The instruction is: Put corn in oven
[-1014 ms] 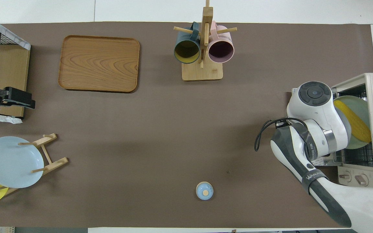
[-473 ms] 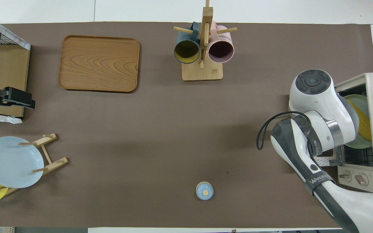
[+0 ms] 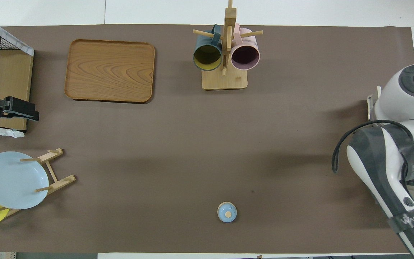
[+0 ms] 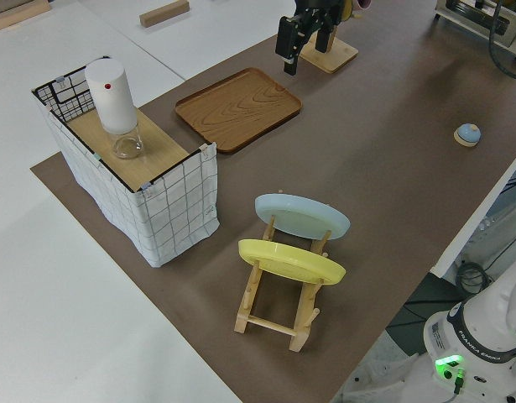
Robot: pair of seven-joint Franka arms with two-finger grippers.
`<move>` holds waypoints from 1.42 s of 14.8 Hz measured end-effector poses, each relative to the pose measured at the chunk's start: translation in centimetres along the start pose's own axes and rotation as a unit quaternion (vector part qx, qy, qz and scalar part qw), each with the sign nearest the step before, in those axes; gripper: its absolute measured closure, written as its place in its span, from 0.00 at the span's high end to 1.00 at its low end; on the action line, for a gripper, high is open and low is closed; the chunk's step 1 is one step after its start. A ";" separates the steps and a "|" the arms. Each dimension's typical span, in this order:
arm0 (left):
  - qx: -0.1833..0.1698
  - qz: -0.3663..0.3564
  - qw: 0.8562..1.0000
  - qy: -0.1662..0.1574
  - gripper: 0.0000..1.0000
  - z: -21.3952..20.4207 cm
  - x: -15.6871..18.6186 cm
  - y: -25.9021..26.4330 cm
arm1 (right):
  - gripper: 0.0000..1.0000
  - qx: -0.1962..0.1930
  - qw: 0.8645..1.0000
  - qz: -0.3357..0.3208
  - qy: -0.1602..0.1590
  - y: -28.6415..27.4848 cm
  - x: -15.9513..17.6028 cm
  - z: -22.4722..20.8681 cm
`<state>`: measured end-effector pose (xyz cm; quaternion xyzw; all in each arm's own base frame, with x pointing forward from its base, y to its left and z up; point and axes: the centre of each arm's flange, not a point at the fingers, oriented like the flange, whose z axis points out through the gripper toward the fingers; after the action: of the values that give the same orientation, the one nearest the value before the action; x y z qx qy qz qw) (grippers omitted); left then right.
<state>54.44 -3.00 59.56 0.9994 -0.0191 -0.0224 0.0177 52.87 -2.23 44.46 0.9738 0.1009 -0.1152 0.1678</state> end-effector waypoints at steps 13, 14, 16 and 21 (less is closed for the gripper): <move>0.000 0.000 1.000 0.000 1.00 0.0 0.0 0.0 | 0.19 0.081 0.996 0.001 0.034 3.3 -3.2 -6.6; 0.000 0.000 1.000 0.000 1.00 0.0 0.0 0.0 | 0.29 0.104 0.993 0.004 0.047 3.0 -3.1 -7.6; 0.000 0.000 1.000 0.000 1.00 0.0 0.0 0.0 | 0.48 0.137 0.988 0.013 0.065 2.8 -2.8 -8.8; 0.000 0.000 1.000 0.000 1.00 0.0 0.0 0.0 | 0.98 0.146 0.986 0.029 0.072 2.6 -2.4 -9.9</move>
<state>54.44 -3.00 59.56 0.9994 -0.0191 -0.0224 0.0177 53.11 -1.51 54.98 0.9962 0.0667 -0.0533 0.0189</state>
